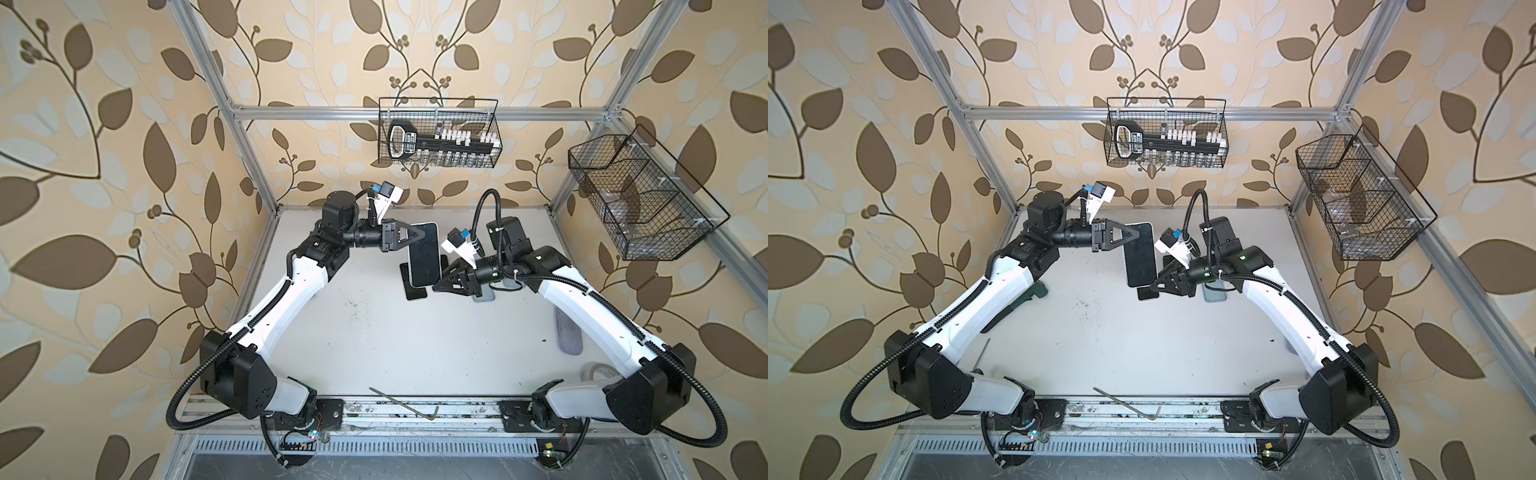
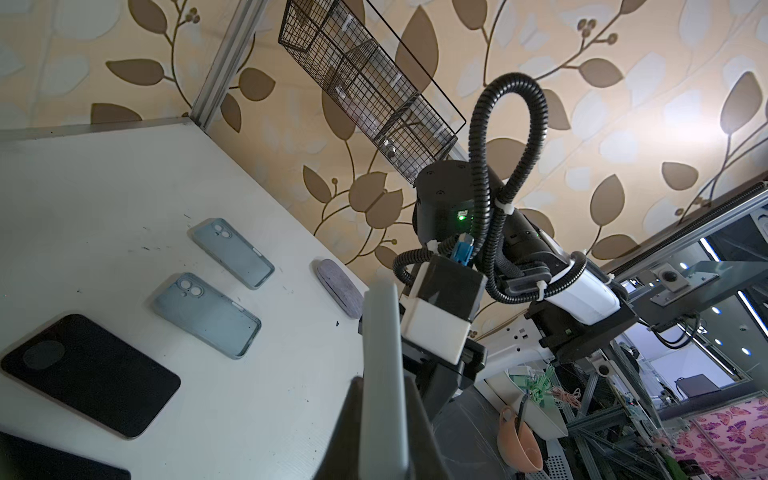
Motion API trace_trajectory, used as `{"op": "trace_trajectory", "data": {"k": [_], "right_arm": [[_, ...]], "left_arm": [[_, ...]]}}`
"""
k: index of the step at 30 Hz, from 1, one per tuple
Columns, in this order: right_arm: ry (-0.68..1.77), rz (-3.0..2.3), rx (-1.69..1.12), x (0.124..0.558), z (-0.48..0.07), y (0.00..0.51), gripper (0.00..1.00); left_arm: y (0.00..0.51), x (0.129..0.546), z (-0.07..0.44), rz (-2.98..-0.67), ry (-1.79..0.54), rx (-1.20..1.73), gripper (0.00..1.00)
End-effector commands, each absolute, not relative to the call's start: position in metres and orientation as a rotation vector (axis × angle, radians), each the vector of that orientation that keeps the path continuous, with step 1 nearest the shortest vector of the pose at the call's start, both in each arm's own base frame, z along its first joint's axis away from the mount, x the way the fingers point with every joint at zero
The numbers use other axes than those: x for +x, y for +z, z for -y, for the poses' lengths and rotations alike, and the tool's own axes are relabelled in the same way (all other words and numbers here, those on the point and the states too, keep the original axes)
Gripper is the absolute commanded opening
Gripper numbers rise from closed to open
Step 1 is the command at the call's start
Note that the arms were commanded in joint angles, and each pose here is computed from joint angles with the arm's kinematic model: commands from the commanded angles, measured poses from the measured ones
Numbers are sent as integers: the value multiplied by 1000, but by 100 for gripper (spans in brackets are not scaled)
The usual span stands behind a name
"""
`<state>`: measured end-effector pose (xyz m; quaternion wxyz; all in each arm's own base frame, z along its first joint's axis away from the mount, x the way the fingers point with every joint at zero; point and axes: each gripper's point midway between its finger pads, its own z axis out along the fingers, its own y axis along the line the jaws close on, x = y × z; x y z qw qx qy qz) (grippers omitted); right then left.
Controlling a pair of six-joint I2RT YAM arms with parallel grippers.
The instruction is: Take the phone out of the phone case
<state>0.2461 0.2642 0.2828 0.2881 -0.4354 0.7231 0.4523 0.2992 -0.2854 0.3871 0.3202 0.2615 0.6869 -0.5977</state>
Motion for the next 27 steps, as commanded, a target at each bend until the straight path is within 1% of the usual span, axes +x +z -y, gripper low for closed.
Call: {"op": "trace_trajectory", "data": {"k": [1, 5, 7, 8, 11, 13, 15, 18, 27], "right_arm": [[1243, -1851, -1213, 243, -269, 297, 25], [1262, -1841, -1222, 241, -270, 298, 19], [1272, -1842, -1230, 239, -270, 298, 18], [1277, -1846, -1232, 239, -270, 296, 19], [1289, -1843, -1242, 235, -269, 296, 28], [1297, -1845, -1255, 232, -269, 294, 36], [1288, -1852, -1264, 229, -268, 293, 38], [1284, -1868, -1274, 226, -269, 289, 38], [1293, -1891, -1286, 223, -268, 281, 27]], "left_arm": [[408, 283, 288, -1707, -1598, 777, 0], [409, 282, 288, -1703, -1600, 777, 0], [410, 281, 288, -1700, -1601, 777, 0], [411, 281, 288, -1697, -1600, 778, 0], [413, 280, 288, -1692, -1600, 784, 0], [415, 279, 288, -1684, -1599, 790, 0], [414, 280, 288, -1687, -1598, 796, 0], [414, 282, 290, -1689, -1598, 799, 0], [419, 283, 290, -1680, -1602, 805, 0]]}}
